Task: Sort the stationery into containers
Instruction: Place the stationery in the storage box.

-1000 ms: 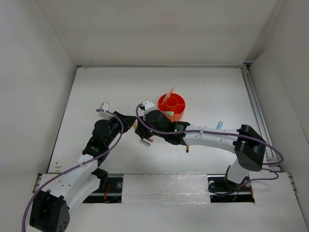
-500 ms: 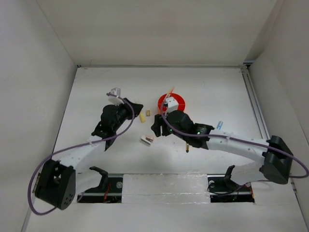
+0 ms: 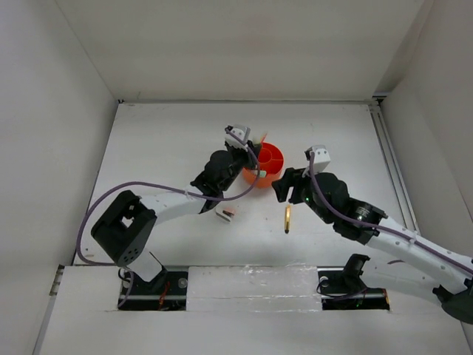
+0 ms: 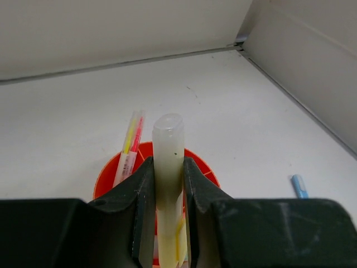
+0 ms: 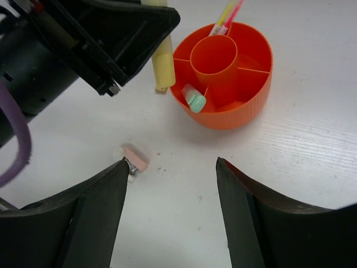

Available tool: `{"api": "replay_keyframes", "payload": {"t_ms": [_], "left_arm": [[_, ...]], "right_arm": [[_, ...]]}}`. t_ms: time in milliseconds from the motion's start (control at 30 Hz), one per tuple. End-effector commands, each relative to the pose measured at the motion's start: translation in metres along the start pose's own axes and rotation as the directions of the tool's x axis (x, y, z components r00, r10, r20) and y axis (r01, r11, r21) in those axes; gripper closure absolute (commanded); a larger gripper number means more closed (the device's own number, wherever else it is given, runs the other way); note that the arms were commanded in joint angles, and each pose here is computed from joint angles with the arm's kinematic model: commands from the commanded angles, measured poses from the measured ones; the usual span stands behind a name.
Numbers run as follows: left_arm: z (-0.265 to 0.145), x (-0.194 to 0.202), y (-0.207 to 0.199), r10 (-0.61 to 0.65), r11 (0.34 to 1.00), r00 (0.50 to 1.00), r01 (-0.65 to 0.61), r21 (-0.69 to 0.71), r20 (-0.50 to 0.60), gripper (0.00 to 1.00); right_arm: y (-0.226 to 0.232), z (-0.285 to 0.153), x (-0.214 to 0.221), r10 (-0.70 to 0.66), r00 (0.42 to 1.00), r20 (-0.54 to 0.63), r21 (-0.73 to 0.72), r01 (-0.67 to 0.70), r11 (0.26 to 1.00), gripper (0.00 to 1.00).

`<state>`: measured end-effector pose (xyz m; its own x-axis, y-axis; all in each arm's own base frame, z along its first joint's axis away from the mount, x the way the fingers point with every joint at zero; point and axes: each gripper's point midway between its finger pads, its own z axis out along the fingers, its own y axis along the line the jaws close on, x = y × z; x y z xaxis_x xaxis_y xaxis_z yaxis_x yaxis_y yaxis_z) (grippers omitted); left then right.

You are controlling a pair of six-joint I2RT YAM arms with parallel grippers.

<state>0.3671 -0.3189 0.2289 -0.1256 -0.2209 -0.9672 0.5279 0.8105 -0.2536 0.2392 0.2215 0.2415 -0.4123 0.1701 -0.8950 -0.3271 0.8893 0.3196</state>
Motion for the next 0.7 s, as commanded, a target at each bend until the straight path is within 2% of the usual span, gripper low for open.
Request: {"api": "replay_keyframes", "payload": {"t_ms": [0, 233, 400, 667], "left_arm": [[0.008, -0.039, -0.002, 0.116, 0.993, 0.978, -0.111, -0.039, 0.172, 1.00], [0.003, -0.043, 0.003, 0.135, 0.987, 0.956, -0.106, -0.125, 0.262, 1.00], [0.010, -0.019, 0.005, 0.184, 0.977, 0.956, -0.152, -0.151, 0.229, 1.00], [0.000, -0.014, 0.018, 0.174, 0.974, 0.943, -0.121, -0.193, 0.284, 1.00]], "right_arm": [[-0.013, -0.007, -0.002, 0.009, 1.000, 0.012, 0.032, -0.009, 0.999, 0.30], [-0.021, -0.012, -0.003, 0.018, 1.000, 0.013, 0.038, -0.019, 0.999, 0.30], [-0.018, -0.012, -0.002, 0.018, 1.000, 0.003, 0.021, -0.019, 1.000, 0.30], [-0.018, -0.010, 0.001, 0.000, 1.000, -0.011, 0.015, 0.000, 1.000, 0.29]]}}
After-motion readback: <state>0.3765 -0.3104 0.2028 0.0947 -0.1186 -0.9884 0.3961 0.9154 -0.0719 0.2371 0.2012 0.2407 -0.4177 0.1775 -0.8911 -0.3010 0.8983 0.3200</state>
